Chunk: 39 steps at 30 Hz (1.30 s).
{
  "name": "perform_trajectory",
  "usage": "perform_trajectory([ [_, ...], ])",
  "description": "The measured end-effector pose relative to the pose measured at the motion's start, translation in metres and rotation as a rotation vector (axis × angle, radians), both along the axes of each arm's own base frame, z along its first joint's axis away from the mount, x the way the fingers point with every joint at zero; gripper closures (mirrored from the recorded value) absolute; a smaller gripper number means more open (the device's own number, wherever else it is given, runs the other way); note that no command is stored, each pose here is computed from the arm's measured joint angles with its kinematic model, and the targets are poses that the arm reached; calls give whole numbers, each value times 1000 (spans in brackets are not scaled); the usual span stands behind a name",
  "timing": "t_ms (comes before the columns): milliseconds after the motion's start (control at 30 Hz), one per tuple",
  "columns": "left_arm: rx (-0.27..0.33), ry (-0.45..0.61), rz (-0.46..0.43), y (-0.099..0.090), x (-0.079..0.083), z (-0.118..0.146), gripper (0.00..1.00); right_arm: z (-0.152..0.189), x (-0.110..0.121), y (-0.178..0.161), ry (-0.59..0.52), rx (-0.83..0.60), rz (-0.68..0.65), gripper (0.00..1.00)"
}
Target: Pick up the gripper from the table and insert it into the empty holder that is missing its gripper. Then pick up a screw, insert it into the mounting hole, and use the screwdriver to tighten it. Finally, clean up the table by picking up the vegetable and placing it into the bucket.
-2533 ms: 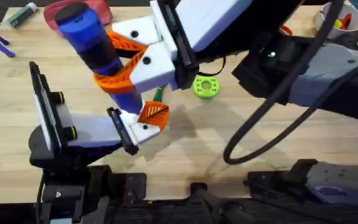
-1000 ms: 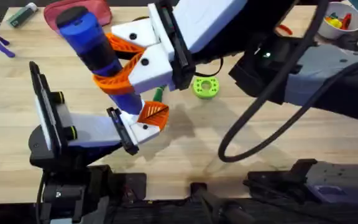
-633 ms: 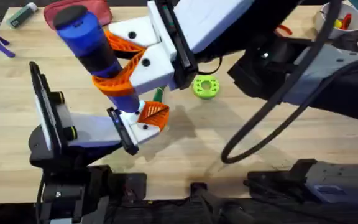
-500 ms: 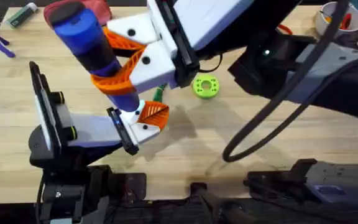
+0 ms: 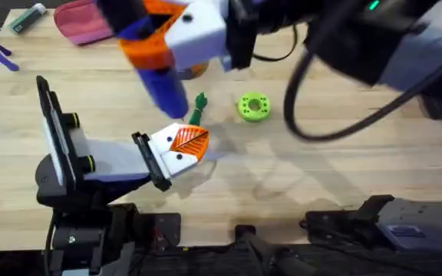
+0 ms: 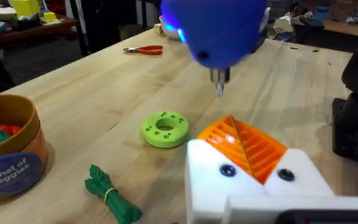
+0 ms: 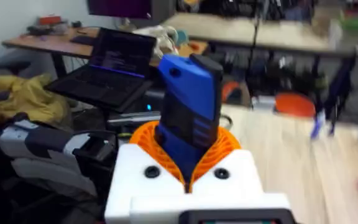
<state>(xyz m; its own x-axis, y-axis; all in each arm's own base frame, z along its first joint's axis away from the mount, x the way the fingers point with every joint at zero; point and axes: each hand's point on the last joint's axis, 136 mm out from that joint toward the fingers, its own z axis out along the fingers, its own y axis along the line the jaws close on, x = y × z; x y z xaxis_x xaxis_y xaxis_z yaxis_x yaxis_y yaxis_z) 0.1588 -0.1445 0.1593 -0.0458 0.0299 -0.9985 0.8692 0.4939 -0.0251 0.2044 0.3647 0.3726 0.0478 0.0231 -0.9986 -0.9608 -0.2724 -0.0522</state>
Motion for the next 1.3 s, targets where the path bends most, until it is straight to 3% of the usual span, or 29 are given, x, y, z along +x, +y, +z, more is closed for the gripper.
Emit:
perform_trajectory([
  [133,0,0,0,0,0,0,982,-15,34,-15,139,-158,-148,978],
  [267,0,0,0,0,0,0,982,-35,66,-41,171,-341,-362,978],
  [700,0,0,0,0,0,0,982,-60,112,-154,-142,-937,-872,978],
  [933,0,0,0,0,0,0,982,-92,110,-211,-245,-1259,-882,978],
  [1300,0,0,0,0,0,0,982,-180,144,-262,-121,-1610,-751,978],
])
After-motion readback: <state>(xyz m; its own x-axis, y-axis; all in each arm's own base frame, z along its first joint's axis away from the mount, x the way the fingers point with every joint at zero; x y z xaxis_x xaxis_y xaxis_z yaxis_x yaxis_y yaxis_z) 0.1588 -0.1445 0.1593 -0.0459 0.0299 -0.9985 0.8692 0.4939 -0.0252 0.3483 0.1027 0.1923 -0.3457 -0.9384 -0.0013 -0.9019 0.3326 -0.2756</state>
